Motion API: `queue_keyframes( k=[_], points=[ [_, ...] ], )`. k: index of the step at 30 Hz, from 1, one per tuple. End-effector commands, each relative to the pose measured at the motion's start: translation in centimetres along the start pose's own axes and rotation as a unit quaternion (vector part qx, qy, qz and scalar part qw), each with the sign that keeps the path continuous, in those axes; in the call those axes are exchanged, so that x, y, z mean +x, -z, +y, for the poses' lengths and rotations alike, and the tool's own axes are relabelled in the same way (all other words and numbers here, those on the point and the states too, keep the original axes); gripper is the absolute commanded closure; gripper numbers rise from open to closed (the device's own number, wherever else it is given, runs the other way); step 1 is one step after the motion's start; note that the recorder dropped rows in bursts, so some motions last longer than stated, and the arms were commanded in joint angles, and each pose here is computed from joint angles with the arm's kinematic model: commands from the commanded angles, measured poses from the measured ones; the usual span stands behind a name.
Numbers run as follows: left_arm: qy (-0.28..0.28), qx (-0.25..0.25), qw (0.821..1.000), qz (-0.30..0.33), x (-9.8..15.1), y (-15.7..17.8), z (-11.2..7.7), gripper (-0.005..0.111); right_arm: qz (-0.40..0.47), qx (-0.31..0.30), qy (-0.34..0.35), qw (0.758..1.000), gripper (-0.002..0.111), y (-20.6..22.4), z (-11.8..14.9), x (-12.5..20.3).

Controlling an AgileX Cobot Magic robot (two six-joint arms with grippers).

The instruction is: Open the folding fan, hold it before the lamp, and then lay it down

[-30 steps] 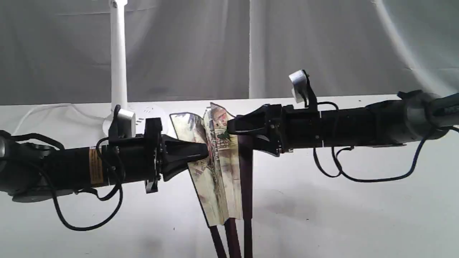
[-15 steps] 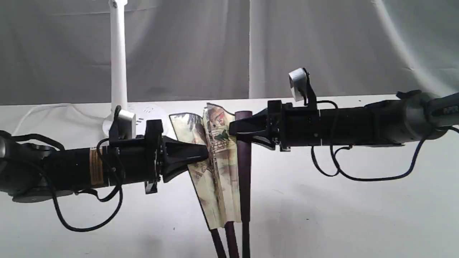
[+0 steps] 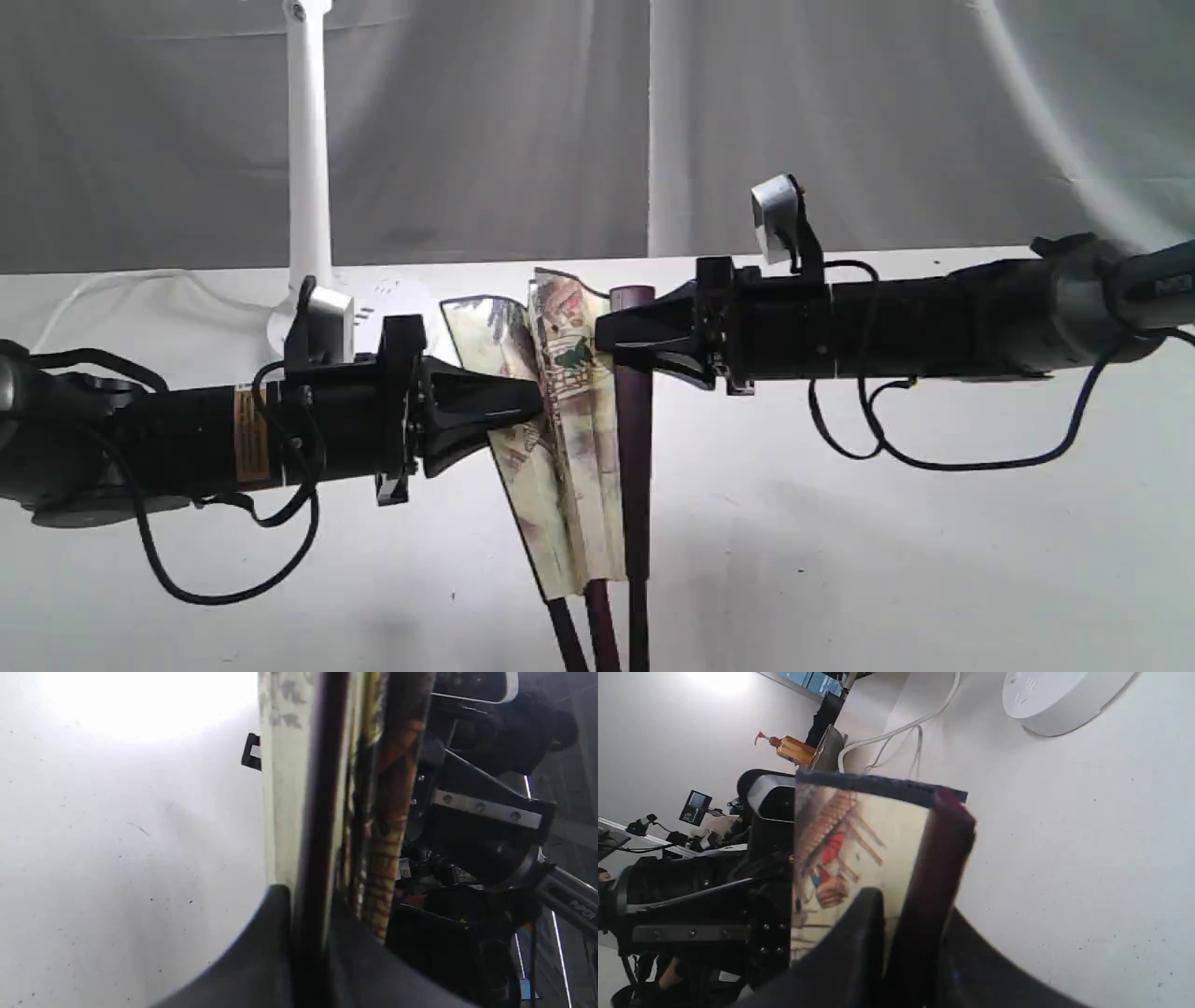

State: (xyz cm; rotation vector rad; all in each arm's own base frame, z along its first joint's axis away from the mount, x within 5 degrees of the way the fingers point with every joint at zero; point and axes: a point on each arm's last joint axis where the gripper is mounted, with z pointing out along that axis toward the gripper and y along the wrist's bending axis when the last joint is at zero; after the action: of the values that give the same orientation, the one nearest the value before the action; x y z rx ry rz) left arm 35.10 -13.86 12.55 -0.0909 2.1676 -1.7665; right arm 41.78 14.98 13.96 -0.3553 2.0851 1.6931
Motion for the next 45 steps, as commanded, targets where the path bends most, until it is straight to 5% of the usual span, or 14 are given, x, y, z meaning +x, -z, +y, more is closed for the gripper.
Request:
queue_keyframes(
  k=[1, 15, 27, 42, 45],
  points=[
    [0.005, 0.023, 1.000, -0.009, -0.3, 0.0, -0.7, 0.107, 0.014, 0.007, 0.027, 1.000, 0.108, 0.1, 0.3, 0.0],
    [0.008, 0.027, 0.999, -0.022, -0.5, 0.0, -0.8, 0.107, -0.001, 0.003, -0.018, 1.000, 0.054, 0.1, 0.4, -0.3],
    [-0.002, -0.005, 1.000, -0.023, -0.5, 0.0, -0.2, 0.107, -0.009, 0.000, -0.025, 1.000, 0.068, 0.1, 0.6, -0.5],
    [0.002, -0.013, 1.000, -0.025, -0.6, 0.0, 0.0, 0.107, 0.019, -0.011, -0.012, 1.000, 0.068, -1.6, 2.3, 0.1],
    [0.000, -0.014, 1.000, -0.021, -0.5, 0.0, 0.0, 0.107, 0.019, -0.015, -0.012, 1.000, 0.061, -1.9, 2.4, 0.1]
  ],
)
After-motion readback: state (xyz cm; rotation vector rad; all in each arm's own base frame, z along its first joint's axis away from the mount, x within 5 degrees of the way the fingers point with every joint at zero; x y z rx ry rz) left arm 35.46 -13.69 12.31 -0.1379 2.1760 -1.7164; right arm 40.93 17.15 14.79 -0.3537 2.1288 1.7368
